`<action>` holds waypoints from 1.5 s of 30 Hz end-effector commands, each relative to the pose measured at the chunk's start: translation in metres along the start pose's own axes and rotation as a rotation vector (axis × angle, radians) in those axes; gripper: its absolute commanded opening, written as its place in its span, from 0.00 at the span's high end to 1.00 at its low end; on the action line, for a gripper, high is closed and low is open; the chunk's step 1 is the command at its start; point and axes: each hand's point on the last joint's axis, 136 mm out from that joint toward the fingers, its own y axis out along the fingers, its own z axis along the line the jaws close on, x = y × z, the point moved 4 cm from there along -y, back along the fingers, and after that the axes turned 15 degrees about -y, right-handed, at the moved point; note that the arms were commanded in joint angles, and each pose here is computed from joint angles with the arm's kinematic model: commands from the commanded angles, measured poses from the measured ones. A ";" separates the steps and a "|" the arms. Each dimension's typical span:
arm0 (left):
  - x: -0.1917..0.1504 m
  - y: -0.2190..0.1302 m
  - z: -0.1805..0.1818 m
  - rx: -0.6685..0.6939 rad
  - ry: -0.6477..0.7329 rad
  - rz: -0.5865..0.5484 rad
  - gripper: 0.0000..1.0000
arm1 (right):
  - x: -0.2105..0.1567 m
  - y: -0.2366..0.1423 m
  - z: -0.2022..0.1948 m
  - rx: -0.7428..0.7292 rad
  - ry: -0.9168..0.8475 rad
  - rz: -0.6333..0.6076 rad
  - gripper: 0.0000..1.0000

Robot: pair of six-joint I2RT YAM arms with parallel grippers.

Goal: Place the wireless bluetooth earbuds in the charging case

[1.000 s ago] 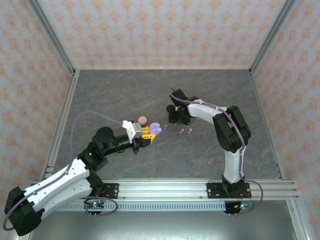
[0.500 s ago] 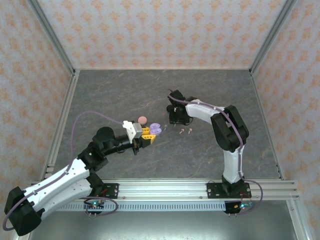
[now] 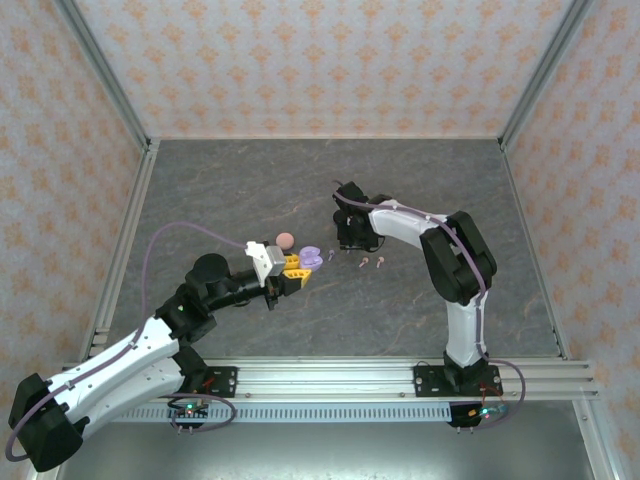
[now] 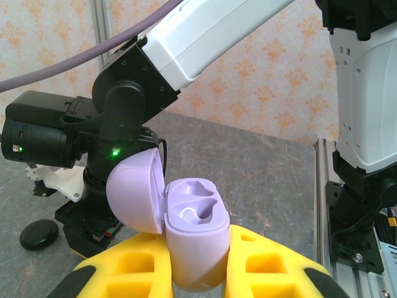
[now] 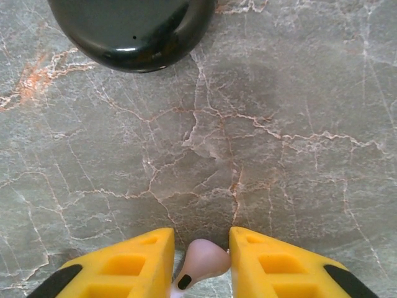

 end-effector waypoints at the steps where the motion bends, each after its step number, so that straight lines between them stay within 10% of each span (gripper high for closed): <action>1: 0.004 -0.001 -0.001 0.006 0.021 -0.010 1.00 | -0.018 0.002 0.002 -0.008 -0.011 0.067 0.75; 30: 0.010 0.007 0.006 0.006 -0.041 -0.137 1.00 | -0.046 -0.279 0.064 0.389 -0.323 -0.927 0.78; 45: 0.011 0.011 0.008 0.018 -0.056 -0.111 1.00 | -0.053 -0.283 0.105 0.363 -0.476 -0.993 0.78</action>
